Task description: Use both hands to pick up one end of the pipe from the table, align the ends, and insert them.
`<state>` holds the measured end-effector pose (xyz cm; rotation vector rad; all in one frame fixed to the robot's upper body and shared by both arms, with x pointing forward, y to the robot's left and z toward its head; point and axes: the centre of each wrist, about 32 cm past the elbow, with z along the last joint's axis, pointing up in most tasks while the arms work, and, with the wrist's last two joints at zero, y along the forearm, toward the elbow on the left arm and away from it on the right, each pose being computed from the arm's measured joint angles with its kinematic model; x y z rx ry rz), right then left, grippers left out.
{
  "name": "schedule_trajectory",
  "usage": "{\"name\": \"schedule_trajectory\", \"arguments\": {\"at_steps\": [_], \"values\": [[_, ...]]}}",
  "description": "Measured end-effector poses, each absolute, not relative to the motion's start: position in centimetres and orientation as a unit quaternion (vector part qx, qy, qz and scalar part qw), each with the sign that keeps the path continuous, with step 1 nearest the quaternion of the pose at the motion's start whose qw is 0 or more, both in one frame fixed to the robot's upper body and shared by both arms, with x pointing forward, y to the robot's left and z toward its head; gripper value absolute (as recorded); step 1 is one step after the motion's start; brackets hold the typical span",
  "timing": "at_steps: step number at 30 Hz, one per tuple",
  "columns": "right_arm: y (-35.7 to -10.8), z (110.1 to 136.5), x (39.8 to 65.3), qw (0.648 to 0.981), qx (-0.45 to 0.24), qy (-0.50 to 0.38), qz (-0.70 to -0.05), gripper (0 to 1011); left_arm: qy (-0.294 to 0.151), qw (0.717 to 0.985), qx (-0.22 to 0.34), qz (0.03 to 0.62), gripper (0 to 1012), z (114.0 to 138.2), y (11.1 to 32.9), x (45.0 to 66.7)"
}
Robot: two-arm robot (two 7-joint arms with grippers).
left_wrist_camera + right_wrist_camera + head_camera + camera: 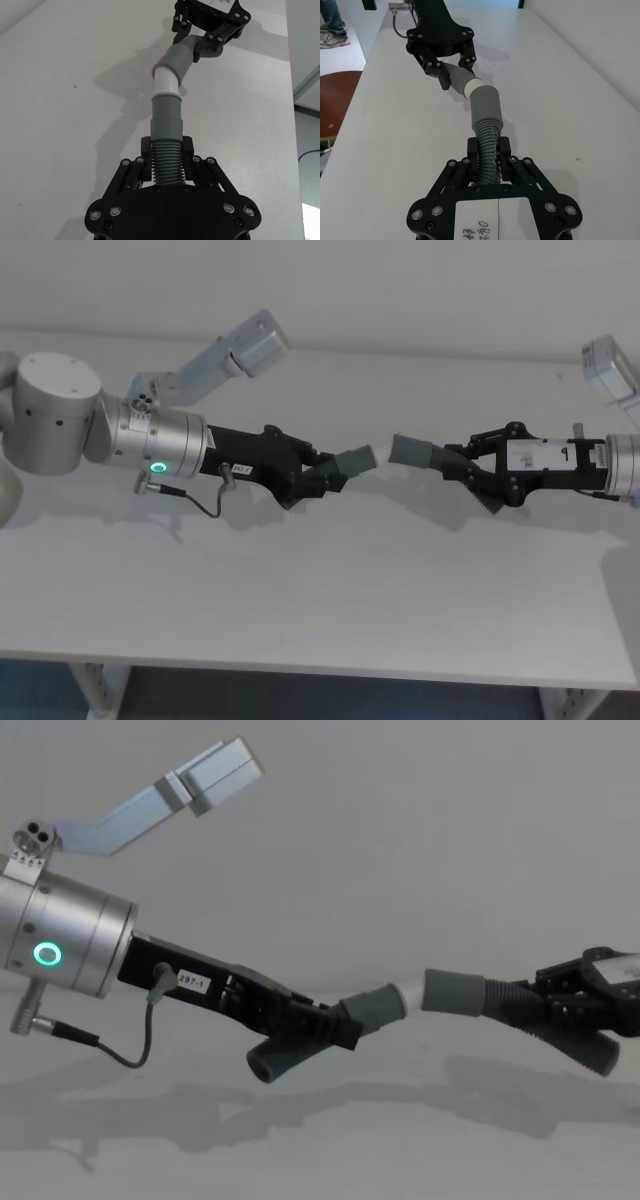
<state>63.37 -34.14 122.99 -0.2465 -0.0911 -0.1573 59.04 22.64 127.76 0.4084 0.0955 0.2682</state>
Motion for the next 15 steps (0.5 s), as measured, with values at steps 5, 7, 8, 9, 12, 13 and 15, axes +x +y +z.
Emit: {"name": "schedule_trajectory", "arguments": {"at_steps": [5, 7, 8, 9, 12, 13, 15], "values": [[-34.09, 123.02, 63.39, 0.988, -0.123, -0.046, -0.077, 236, 0.047, 0.970, 0.202, 0.130, 333, 127.77, 22.55, 59.15], [-34.07, 123.04, 63.40, 0.988, -0.123, -0.047, -0.076, 235, 0.047, 0.970, 0.201, 0.129, 333, 127.78, 22.53, 59.19], [-34.06, 123.04, 63.40, 0.988, -0.123, -0.047, -0.076, 236, 0.047, 0.970, 0.201, 0.129, 333, 127.78, 22.52, 59.20], [-34.06, 123.05, 63.41, 0.988, -0.123, -0.047, -0.076, 235, 0.047, 0.970, 0.201, 0.128, 333, 127.79, 22.50, 59.22], [-34.04, 123.05, 63.42, 0.988, -0.123, -0.047, -0.076, 236, 0.047, 0.970, 0.201, 0.127, 333, 127.79, 22.48, 59.25], [-34.03, 123.05, 63.42, 0.988, -0.123, -0.047, -0.075, 235, 0.047, 0.970, 0.201, 0.127, 333, 127.78, 22.47, 59.26], [-34.02, 123.04, 63.42, 0.988, -0.123, -0.047, -0.075, 235, 0.047, 0.970, 0.201, 0.126, 333, 127.79, 22.45, 59.27]]}}
